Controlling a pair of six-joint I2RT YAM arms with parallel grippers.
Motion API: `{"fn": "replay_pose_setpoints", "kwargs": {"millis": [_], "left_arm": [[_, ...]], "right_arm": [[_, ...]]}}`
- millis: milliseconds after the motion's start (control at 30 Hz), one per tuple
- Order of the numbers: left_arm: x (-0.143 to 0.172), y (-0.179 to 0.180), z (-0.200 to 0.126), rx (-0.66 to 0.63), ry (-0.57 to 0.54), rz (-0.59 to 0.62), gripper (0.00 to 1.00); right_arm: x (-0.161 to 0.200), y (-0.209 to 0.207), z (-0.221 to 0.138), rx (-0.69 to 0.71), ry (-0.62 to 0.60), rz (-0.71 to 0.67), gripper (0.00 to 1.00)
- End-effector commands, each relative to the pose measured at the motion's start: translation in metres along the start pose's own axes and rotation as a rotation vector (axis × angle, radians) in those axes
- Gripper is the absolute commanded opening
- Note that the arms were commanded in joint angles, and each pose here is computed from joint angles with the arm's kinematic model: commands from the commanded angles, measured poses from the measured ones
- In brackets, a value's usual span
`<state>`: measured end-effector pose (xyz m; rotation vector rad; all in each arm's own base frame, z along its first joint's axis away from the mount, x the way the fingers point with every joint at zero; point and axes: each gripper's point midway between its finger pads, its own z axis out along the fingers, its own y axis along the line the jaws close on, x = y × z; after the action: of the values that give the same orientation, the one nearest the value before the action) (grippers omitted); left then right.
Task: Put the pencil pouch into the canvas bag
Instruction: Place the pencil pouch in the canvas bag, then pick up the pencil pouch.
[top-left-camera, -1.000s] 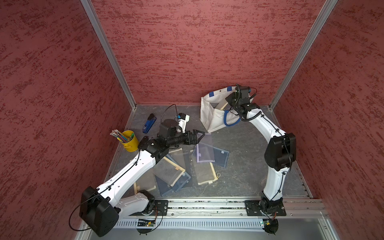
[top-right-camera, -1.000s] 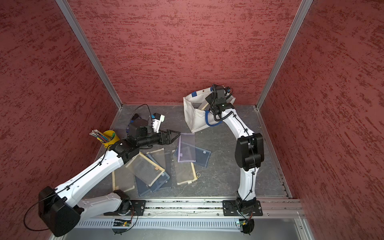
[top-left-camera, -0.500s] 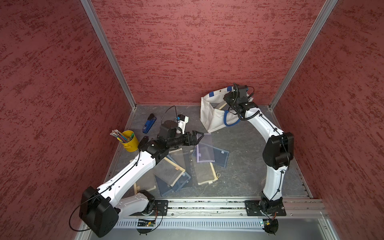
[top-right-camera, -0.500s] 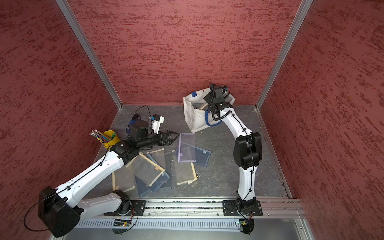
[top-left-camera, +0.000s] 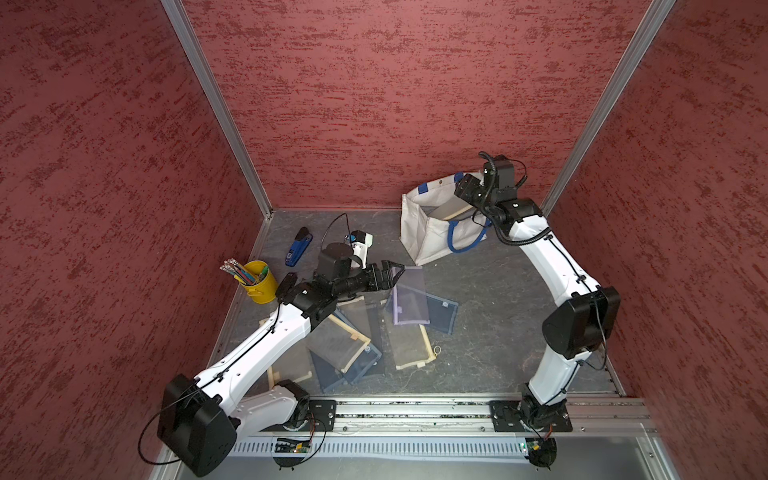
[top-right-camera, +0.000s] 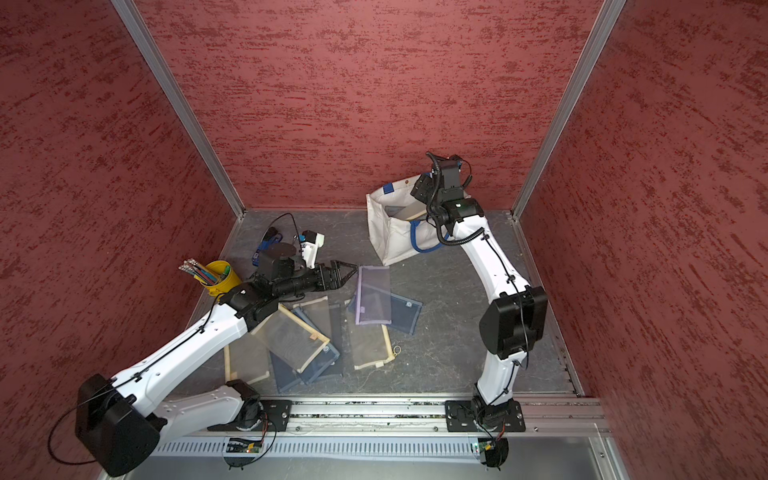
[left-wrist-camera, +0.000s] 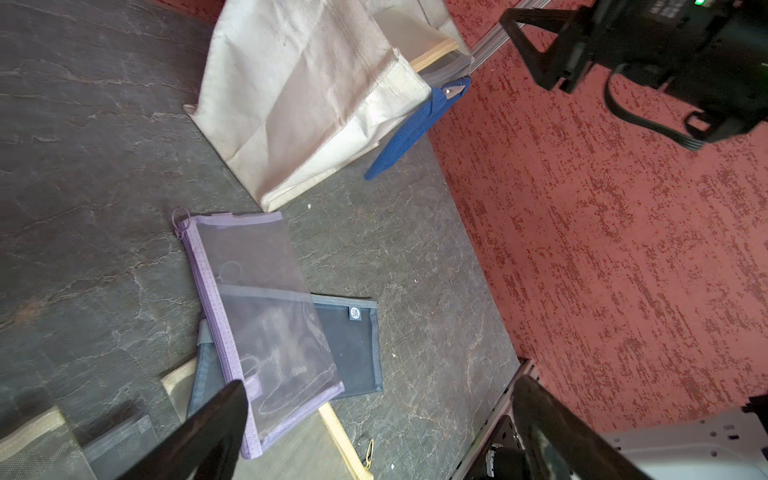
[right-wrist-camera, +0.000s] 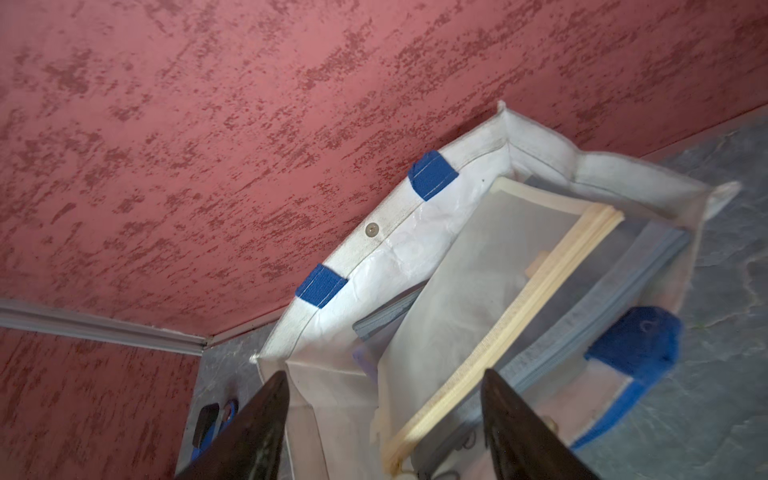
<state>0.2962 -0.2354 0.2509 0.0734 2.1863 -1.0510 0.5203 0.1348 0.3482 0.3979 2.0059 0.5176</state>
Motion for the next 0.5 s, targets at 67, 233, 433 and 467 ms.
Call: {"fn": "replay_pose_setpoints", "kwargs": {"millis": [67, 233, 433, 467], "left_arm": [[0.016, 0.026, 0.013, -0.047, 0.095, -0.108, 1.00], [0.034, 0.047, 0.032, -0.069, 0.175, -0.165, 0.98], [0.053, 0.070, 0.061, -0.079, 0.252, -0.231, 0.87], [0.056, 0.073, 0.067, -0.081, 0.264, -0.238, 0.84]], "right_arm": [[0.056, 0.006, -0.040, -0.107, 0.194, -0.177, 0.73], [0.139, 0.000, -0.069, -0.294, 0.379, -0.143, 0.73], [0.242, -0.007, -0.078, -0.427, 0.575, -0.059, 0.73], [0.255, -0.010, -0.074, -0.442, 0.590, -0.030, 0.73]]}}
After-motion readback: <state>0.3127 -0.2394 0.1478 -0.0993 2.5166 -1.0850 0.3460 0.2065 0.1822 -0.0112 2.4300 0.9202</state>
